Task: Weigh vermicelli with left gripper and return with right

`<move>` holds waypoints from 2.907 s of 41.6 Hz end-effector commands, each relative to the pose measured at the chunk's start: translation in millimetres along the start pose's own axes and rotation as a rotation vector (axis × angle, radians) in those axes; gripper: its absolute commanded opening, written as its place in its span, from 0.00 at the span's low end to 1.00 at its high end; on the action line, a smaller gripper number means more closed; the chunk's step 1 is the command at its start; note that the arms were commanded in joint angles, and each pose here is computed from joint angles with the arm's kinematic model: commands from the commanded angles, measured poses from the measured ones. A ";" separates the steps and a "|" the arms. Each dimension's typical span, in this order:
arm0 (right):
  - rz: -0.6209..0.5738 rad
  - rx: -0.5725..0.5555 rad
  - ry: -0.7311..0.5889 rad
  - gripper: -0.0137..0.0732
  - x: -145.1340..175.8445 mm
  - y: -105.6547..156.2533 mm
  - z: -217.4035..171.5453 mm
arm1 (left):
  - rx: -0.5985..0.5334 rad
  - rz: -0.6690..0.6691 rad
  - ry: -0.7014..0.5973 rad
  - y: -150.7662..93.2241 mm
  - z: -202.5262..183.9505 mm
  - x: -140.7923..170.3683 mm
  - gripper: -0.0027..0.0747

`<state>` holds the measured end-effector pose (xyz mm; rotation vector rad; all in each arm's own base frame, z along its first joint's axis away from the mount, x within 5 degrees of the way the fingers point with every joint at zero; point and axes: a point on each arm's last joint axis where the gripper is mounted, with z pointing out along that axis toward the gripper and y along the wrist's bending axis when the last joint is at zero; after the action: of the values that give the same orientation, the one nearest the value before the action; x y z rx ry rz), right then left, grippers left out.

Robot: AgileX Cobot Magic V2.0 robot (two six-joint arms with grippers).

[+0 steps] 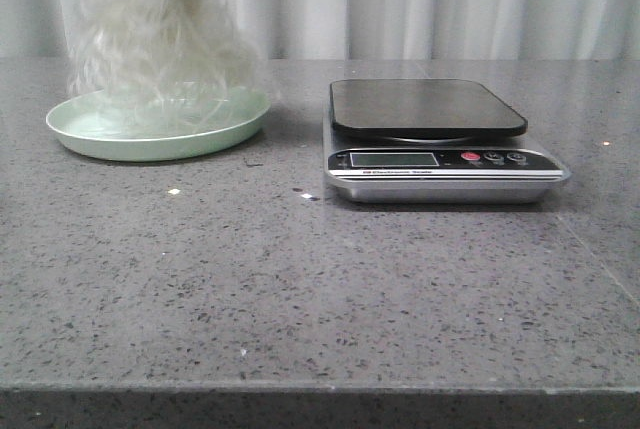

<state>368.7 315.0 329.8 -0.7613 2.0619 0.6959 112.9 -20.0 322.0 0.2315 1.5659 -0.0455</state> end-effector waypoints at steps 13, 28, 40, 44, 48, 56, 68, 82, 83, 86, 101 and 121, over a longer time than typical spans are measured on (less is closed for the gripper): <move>0.004 -0.002 -0.145 0.33 -23.2 7.2 -10.2 | -0.027 -0.022 -0.108 3.4 -1.1 -16.4 0.21; 0.004 -0.006 -0.132 0.69 -22.2 7.8 -10.6 | -0.027 -0.022 -0.108 3.4 -1.1 -16.4 0.21; 0.009 -0.002 -0.108 0.78 -24.9 0.1 -22.2 | -0.027 -0.022 -0.108 3.4 -1.1 -16.4 0.21; 0.016 0.014 -0.111 0.78 -29.8 -9.6 -35.0 | -0.027 -0.022 -0.108 3.4 -1.1 -16.4 0.21; 0.027 0.038 -0.124 0.78 -36.9 -22.2 -54.0 | -0.027 -0.022 -0.108 3.4 -1.1 -16.4 0.21; 0.049 0.098 -0.153 0.67 -50.3 -49.3 -101.6 | -0.027 -0.022 -0.108 3.4 -1.1 -16.4 0.21; 0.051 0.240 -0.174 0.34 -58.4 -86.8 -173.7 | -0.027 -0.022 -0.108 3.4 -1.1 -16.4 0.21; 0.018 0.537 -0.179 0.33 -58.4 -109.1 -251.2 | -0.027 -0.022 -0.108 3.4 -1.1 -16.4 0.21; 0.007 0.558 -0.177 0.33 -58.3 -108.8 -255.9 | -0.027 -0.022 -0.108 3.4 -1.1 -16.4 0.21; -0.018 0.594 -0.190 0.33 -57.7 -105.2 -267.2 | -0.027 -0.022 -0.108 3.4 -1.1 -16.4 0.21; -0.011 0.642 -0.389 0.33 6.7 -81.0 -289.8 | -0.027 -0.022 -0.108 3.4 -1.1 -16.4 0.21; 0.083 0.704 -0.548 0.33 166.3 -45.0 -313.1 | -0.027 -0.022 -0.108 3.4 -1.1 -16.4 0.21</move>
<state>180.1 30.3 335.9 -0.1152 1.8141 0.1569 112.9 -20.0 322.0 0.2315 1.5659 -0.0455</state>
